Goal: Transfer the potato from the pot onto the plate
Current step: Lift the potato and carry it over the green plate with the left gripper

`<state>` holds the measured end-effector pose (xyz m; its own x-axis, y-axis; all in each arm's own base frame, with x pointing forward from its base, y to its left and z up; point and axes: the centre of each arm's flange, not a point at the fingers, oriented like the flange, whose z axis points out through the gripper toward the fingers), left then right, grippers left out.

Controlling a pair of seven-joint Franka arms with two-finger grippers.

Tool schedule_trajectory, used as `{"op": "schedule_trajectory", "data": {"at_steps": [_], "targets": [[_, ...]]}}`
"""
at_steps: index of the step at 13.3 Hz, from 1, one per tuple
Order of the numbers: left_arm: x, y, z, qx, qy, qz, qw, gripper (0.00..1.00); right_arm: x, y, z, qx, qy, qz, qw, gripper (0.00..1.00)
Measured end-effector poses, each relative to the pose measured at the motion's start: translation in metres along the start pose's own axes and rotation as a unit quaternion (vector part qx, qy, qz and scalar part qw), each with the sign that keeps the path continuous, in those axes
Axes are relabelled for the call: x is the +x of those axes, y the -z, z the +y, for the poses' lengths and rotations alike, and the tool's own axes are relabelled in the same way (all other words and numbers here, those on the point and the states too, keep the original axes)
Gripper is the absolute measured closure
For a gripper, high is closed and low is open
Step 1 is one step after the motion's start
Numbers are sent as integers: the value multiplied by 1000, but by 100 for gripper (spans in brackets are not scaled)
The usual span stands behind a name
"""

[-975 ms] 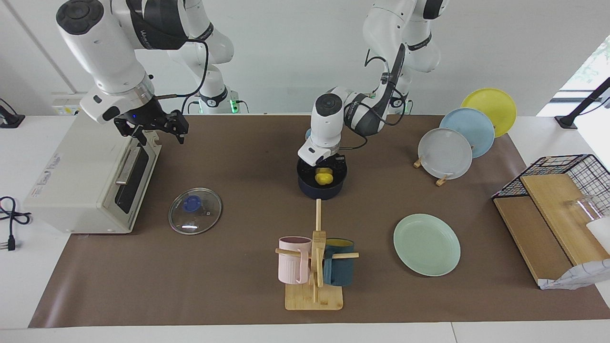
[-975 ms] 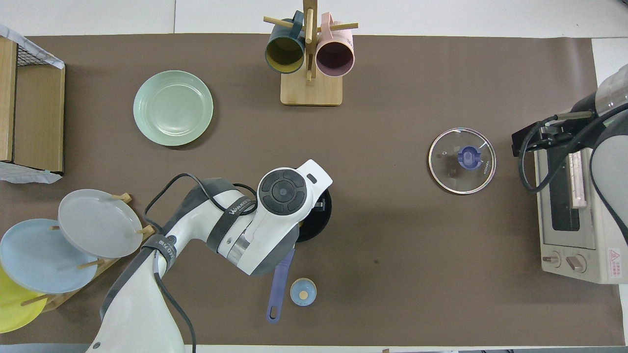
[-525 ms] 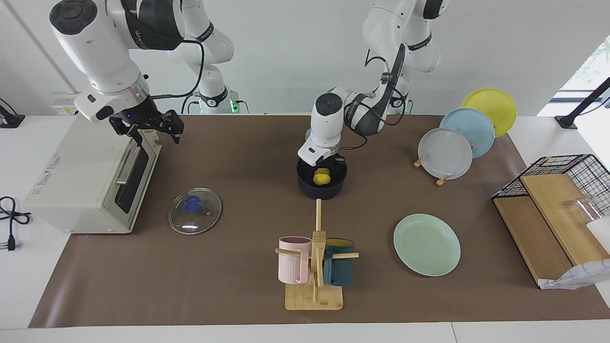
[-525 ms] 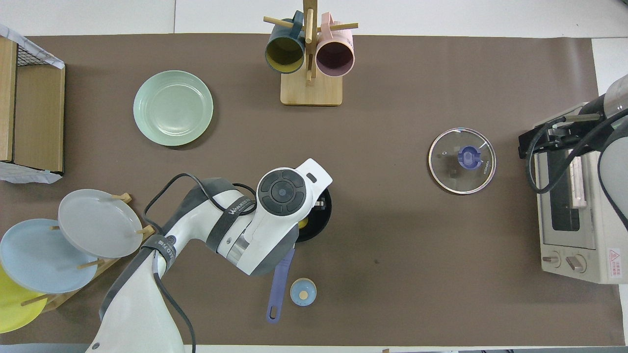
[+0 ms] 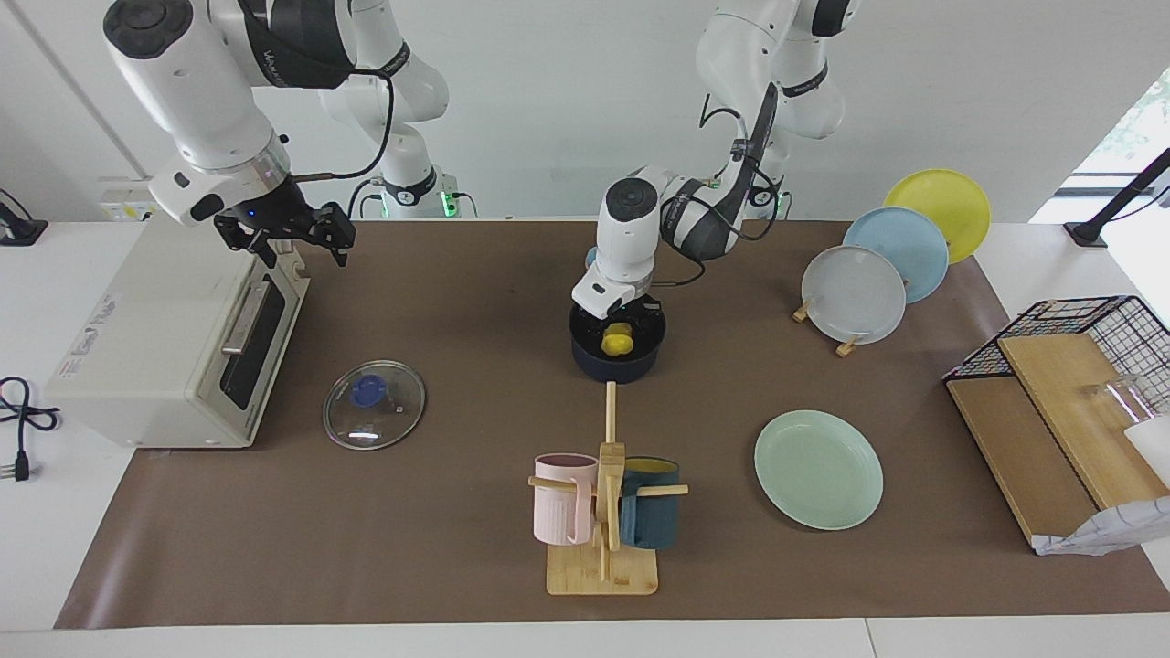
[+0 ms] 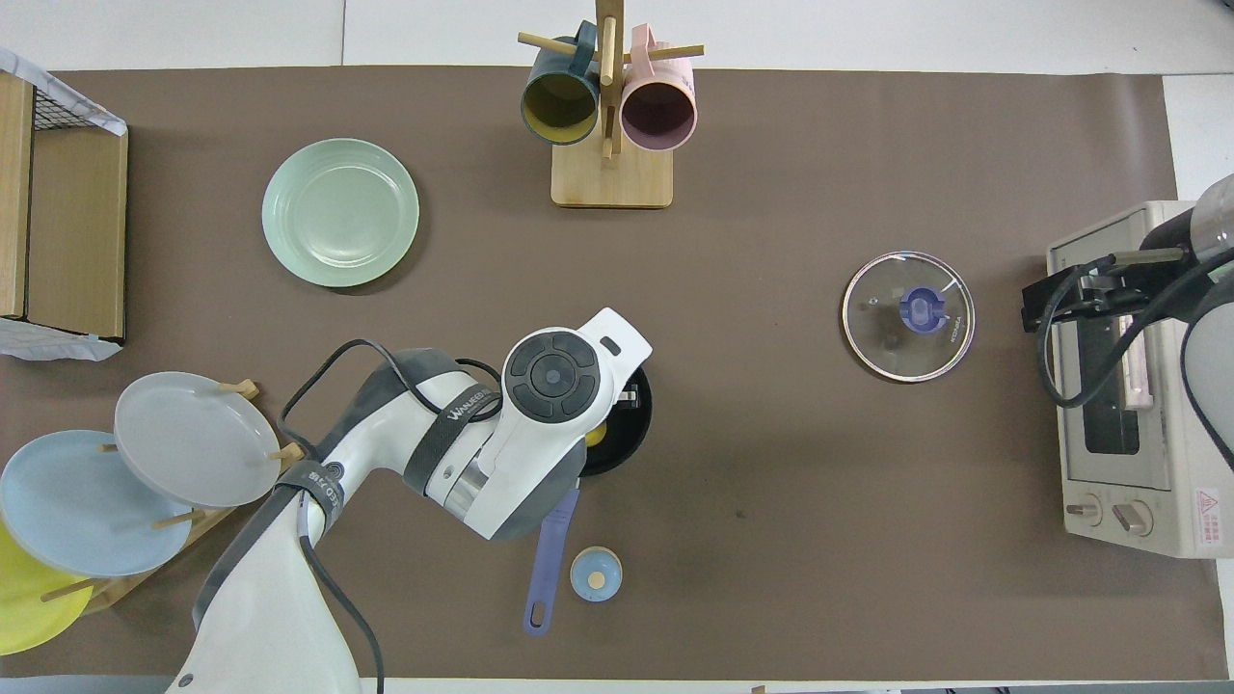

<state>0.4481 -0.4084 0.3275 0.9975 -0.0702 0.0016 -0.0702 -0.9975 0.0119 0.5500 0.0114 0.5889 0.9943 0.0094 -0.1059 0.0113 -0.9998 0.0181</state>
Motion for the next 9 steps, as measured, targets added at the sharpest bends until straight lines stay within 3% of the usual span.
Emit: {"op": "schedule_trajectory", "data": {"at_steps": [5,9], "targets": [[14,79,-21,-8,21,10,1000,36,2,1,1,0,-1,8,1000,0],[54,160,-72,-29,55,-1,998,36,3,2,2,0,-1,13,1000,0]]}}
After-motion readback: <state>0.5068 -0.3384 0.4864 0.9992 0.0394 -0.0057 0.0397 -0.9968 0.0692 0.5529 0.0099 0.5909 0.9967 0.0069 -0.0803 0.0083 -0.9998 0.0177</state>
